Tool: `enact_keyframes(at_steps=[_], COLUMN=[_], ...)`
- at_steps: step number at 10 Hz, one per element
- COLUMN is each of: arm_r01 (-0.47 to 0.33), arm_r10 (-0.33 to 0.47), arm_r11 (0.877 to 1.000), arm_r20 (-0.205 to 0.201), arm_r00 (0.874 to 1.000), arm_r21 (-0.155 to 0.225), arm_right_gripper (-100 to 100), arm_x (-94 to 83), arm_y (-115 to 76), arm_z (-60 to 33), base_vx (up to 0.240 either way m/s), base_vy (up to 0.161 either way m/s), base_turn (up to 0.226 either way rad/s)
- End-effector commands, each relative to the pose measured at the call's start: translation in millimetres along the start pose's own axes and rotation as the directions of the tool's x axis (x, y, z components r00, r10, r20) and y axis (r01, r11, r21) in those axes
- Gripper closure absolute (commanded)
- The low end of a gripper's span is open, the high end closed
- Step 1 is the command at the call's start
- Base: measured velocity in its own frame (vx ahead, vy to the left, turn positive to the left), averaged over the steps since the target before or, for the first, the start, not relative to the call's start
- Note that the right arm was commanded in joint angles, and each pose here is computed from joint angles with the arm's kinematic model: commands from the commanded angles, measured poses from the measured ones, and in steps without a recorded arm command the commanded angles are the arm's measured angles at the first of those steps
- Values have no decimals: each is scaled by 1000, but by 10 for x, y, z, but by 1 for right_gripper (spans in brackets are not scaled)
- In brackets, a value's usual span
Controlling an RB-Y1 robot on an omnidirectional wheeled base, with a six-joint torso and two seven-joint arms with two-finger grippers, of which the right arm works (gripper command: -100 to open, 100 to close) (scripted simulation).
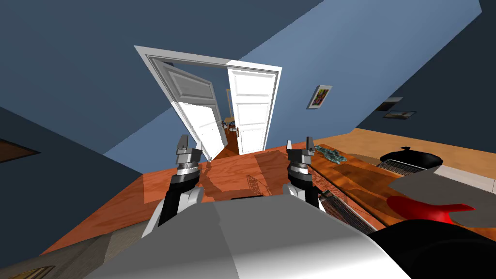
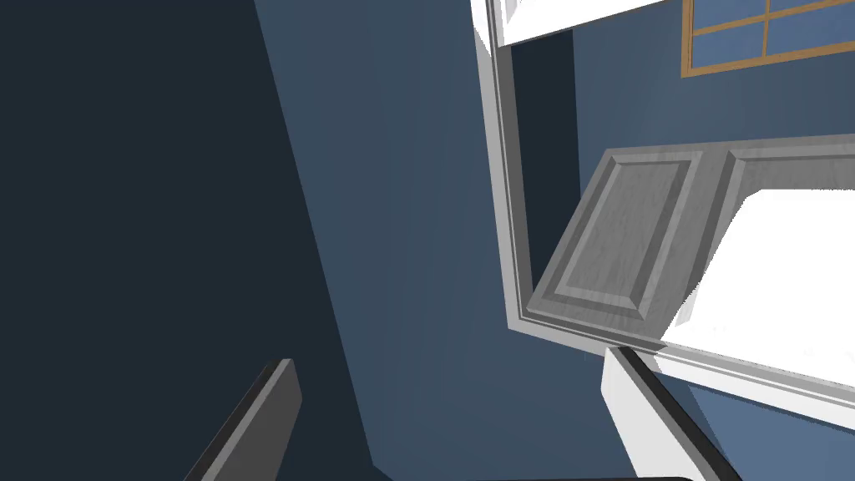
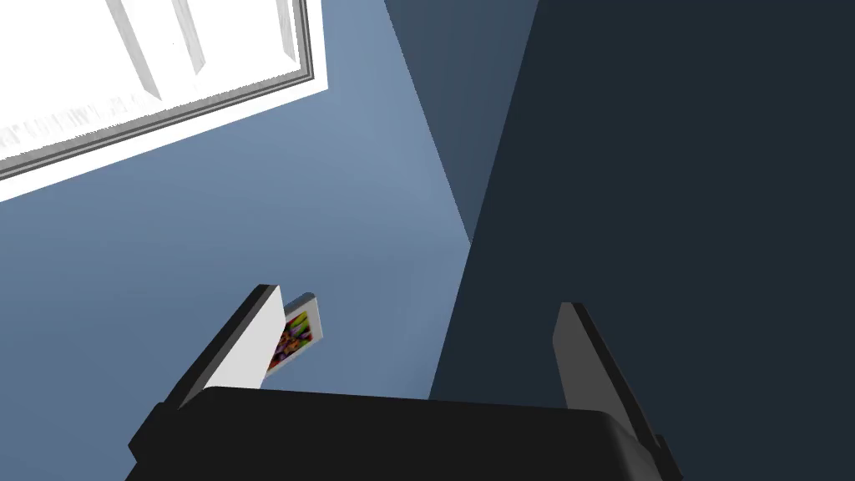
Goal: Push the door open
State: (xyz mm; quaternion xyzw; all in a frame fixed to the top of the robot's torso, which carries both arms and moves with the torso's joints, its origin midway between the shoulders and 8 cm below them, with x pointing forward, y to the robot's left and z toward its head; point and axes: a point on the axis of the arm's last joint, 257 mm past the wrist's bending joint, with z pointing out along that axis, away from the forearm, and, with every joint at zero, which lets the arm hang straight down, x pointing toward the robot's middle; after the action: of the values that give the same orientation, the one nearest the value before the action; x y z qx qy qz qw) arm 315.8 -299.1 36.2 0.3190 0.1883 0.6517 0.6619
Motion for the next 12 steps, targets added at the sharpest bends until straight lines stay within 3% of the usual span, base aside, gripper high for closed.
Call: enact_keyframes(at_steps=[1,6,9,12], arm_r01=[-29,-118,-199,-246], arm_r10=[29,118,198,242], arm_r11=[999,991,974,961], arm_r20=[-4,2,24,43], arm_r00=[1000,993,980,969], arm_r21=[17,66,109,130], arm_right_gripper=[-100,-100,-100,-100], arm_x=[-14,-78,-156,-207], arm_y=[-103,-410,-691,-849], arm_z=[-27,-116,-211,-270], base_vx=[153,121,148,122], base_vy=[62,5,6,20], base_turn=[114,103,123,105])
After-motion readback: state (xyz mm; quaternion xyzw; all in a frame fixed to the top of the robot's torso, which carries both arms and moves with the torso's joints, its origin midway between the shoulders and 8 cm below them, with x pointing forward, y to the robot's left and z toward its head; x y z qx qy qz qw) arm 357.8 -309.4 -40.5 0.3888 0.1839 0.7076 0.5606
